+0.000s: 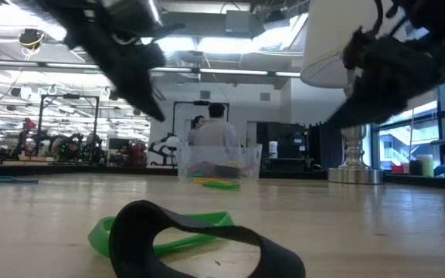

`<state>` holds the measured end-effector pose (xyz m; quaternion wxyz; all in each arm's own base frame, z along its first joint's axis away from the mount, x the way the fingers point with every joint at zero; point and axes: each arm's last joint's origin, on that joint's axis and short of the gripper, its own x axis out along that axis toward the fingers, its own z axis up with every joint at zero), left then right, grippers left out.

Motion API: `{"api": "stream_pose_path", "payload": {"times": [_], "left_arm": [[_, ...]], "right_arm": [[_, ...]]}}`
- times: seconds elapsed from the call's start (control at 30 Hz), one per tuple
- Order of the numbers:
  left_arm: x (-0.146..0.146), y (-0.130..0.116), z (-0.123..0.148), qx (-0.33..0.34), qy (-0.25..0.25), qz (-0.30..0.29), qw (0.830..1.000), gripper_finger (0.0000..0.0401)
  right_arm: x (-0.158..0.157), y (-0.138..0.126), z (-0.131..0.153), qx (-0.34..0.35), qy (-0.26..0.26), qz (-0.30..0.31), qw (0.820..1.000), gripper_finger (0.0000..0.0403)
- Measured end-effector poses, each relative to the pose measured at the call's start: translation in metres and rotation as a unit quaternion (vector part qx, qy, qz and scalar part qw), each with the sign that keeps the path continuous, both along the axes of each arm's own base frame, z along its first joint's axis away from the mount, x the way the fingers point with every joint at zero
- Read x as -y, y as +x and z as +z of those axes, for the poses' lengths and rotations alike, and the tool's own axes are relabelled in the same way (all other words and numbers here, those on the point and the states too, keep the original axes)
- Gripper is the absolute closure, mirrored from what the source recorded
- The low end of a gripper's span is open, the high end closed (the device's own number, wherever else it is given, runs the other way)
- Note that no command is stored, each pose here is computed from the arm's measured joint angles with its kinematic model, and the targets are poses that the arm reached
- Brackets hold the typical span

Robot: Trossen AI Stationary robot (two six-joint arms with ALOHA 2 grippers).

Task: Pick and place rubber bands into bin
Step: Put the green rubber band into the transparent bin

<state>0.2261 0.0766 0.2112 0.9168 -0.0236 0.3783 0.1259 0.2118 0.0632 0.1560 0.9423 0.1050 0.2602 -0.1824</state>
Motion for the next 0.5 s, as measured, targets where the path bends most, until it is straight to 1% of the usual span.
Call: {"api": "stream_pose_path", "payload": {"times": [0.07,0.17,0.4,0.5], "left_arm": [[0.008,-0.013,-0.006,0.013,0.003,-0.007,1.0,0.0399],[0.013,-0.027,-0.009,0.044,0.001,0.004,0.999,0.04],[0.021,-0.049,-0.016,0.076,0.005,0.009,0.997,0.0399],[0.023,-0.056,-0.02,0.081,0.006,0.009,0.997,0.04]], "right_arm": [[-0.003,0.011,0.005,0.005,-0.013,0.003,1.0,0.04],[-0.007,0.033,0.011,-0.005,-0.025,0.003,1.0,0.04],[-0.013,0.109,0.017,-0.043,-0.061,-0.005,0.997,0.0397],[-0.012,0.14,0.015,-0.047,-0.061,-0.018,0.997,0.0391]]}}
